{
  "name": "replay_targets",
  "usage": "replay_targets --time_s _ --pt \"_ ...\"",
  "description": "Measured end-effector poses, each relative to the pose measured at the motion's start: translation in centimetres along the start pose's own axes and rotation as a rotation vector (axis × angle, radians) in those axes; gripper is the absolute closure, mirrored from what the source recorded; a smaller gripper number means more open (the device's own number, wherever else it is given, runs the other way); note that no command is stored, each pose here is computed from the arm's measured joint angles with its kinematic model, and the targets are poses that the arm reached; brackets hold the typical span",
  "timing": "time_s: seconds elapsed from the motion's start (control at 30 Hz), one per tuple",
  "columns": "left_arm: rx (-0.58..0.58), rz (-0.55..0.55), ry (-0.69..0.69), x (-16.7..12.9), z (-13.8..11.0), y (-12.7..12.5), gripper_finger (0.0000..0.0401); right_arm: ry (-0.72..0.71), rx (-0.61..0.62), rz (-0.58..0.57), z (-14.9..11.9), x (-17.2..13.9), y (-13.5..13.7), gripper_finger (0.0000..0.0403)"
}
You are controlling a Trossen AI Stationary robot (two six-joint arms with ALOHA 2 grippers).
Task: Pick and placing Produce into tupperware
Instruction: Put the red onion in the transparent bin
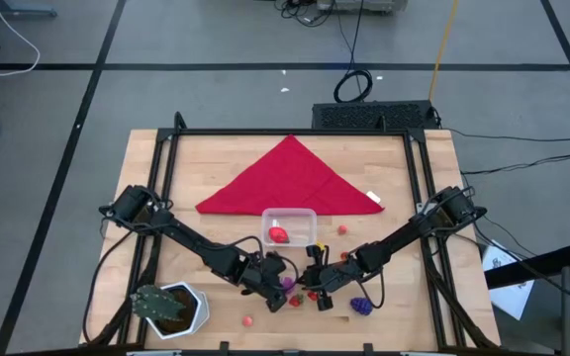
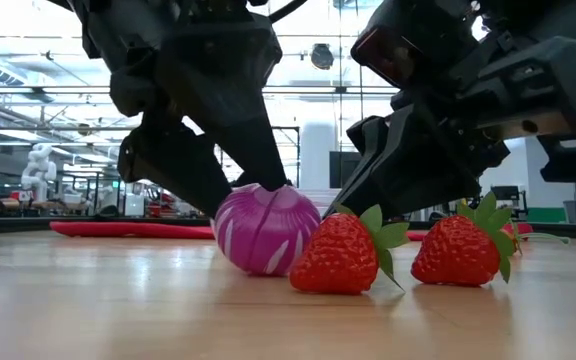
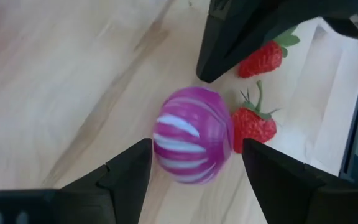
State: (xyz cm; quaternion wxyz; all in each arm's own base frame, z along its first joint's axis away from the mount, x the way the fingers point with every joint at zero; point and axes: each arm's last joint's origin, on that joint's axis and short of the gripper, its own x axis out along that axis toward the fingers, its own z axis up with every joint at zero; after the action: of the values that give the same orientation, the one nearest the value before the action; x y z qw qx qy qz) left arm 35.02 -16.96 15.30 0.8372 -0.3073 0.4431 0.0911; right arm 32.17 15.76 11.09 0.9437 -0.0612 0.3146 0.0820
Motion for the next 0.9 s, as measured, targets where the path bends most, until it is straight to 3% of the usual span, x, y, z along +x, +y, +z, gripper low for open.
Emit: replay_targets --time_s 0.9 --pt "0.005 0.004 0.005 -0.03 -0.22 -0.06 0.0148 -0.046 0.008 0.007 0.46 -0.02 0.06 0.0403"
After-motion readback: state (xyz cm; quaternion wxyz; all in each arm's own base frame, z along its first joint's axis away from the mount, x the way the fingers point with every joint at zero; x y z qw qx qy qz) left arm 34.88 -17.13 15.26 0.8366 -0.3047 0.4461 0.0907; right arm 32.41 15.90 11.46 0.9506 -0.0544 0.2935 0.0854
